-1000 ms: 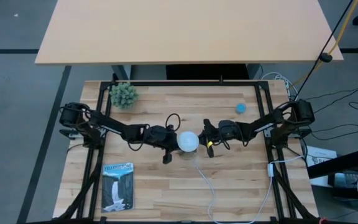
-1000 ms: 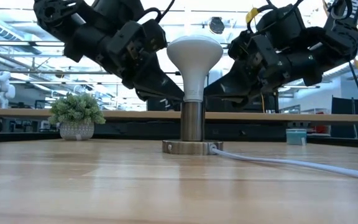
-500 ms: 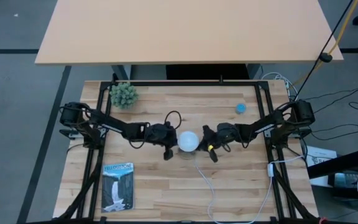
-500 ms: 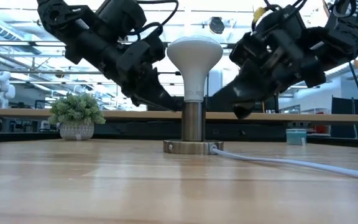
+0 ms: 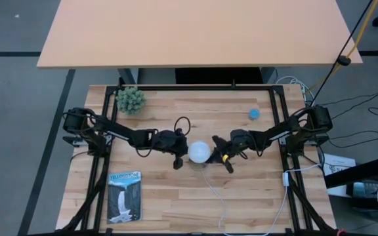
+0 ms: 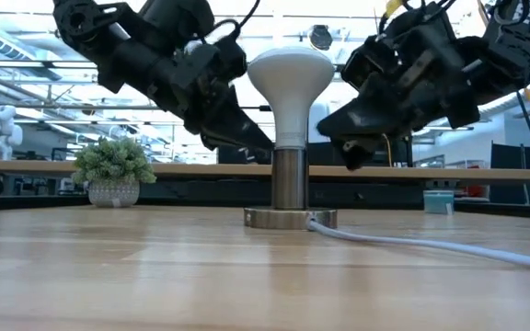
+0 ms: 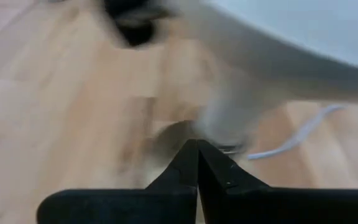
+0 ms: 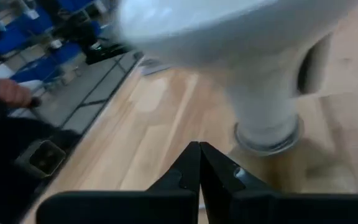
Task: Screw lightbulb
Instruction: Insert the white lightbulb into the lamp, then adjust the lamp
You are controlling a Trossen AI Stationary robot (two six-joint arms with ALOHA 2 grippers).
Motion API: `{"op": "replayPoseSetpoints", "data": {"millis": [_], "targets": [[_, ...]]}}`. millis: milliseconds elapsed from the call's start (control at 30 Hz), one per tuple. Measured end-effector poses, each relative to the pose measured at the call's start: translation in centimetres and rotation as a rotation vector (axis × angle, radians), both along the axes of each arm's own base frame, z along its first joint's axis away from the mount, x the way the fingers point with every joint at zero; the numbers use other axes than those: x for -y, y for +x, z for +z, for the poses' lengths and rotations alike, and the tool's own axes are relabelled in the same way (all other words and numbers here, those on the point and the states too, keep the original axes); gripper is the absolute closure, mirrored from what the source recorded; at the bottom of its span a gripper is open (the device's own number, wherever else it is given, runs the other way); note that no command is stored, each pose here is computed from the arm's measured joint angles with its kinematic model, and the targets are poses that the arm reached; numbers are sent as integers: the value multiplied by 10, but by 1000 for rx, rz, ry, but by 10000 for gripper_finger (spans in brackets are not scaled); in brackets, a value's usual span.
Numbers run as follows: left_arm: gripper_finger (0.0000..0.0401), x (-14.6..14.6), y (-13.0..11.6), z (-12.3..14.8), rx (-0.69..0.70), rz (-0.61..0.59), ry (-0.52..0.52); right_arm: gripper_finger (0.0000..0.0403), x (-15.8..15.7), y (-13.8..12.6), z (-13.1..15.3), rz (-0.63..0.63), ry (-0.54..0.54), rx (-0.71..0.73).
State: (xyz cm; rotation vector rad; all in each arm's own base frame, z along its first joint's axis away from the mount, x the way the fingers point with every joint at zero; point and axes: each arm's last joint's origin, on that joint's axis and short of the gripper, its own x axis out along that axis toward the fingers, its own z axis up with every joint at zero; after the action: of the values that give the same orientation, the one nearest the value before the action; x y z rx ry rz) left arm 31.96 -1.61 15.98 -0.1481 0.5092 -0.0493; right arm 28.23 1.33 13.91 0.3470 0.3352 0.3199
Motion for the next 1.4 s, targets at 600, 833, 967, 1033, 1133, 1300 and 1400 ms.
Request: {"op": "replayPoseSetpoints", "data": {"millis": [600,833,967,1033,1133,1300,1400], "targets": [[401,11,-14,-16,-67,15,-47,403,-11,-25,-15,-144,-11,-417],[401,9,-36,-20,21,54,-105,403,-35,-63,15,-275,-121,-524],[401,6,-52,-14,63,75,-101,403,-51,-89,24,-372,-136,-488],[401,5,-62,-11,72,78,-104,403,-58,-99,26,-422,-114,-433],[401,6,-73,-4,110,76,-118,403,-70,-105,31,-476,-83,-333],[401,8,-81,0,133,63,-124,403,-88,-93,37,-429,-44,-162],[401,9,-81,-1,125,58,-123,403,-97,-78,31,-404,-65,-98]]}}
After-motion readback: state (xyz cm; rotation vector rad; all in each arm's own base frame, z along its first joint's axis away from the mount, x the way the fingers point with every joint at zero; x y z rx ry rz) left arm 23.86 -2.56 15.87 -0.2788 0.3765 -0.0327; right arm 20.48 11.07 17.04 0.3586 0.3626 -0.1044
